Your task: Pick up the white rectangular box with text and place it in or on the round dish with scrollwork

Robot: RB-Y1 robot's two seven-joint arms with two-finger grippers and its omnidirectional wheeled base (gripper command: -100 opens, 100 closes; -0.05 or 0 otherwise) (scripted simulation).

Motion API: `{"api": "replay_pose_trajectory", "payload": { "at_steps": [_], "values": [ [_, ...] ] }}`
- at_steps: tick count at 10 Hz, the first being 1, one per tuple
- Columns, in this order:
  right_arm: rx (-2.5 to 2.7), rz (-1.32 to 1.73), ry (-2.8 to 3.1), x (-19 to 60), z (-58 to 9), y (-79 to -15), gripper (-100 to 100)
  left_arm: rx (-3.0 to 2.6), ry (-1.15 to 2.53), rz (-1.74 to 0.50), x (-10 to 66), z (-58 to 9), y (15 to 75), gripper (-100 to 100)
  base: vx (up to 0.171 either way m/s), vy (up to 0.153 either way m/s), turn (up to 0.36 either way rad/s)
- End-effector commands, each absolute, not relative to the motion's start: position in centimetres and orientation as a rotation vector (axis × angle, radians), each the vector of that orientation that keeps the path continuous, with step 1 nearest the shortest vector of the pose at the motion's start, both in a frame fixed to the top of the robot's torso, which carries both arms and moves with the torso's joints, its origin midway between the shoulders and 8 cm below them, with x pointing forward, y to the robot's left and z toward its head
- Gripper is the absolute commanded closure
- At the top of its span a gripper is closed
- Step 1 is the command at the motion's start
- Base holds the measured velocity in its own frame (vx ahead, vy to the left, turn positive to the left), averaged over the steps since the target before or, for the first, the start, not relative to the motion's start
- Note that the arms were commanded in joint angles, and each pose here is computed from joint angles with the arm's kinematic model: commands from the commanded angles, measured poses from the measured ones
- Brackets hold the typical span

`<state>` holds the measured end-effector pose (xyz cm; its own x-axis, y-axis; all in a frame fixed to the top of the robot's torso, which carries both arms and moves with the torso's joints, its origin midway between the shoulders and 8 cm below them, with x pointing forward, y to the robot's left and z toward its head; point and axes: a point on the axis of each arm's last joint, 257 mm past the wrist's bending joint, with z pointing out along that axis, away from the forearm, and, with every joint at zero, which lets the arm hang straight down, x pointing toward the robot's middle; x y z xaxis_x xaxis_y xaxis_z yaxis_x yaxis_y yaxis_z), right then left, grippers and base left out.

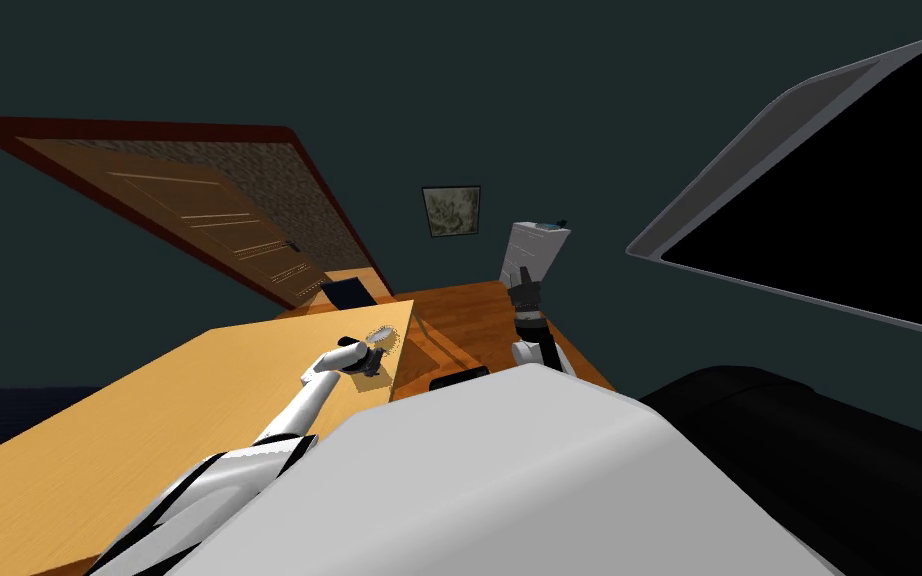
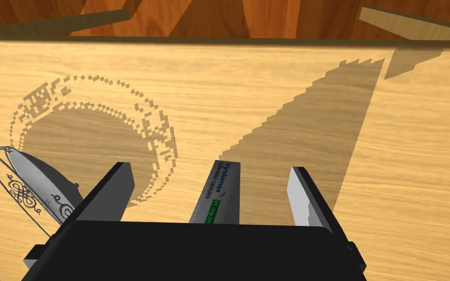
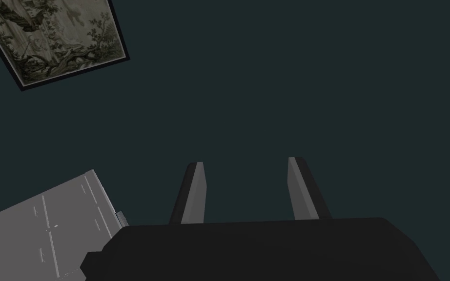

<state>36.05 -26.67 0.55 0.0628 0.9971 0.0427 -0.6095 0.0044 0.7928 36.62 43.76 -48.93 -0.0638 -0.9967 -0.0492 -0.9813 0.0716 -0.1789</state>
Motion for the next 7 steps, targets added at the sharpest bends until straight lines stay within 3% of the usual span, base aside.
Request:
{"api": "replay_pose_trajectory", "payload": {
  "at_steps": [1, 7],
  "values": [
    [0.763, 1.412, 0.657, 36.0, 0.5, -26.7, 0, -2.062, 2.186, -0.119, 36.1, -49.1, 44.3, -100, 0.028, 0.059, -0.039],
    [0.763, 1.411, 0.657, 36.0, 0.5, -26.7, 0, -2.222, 2.197, 0.017, 32.4, -47.1, 49.2, -100, 0.034, 0.069, -0.074]
  ]
}}
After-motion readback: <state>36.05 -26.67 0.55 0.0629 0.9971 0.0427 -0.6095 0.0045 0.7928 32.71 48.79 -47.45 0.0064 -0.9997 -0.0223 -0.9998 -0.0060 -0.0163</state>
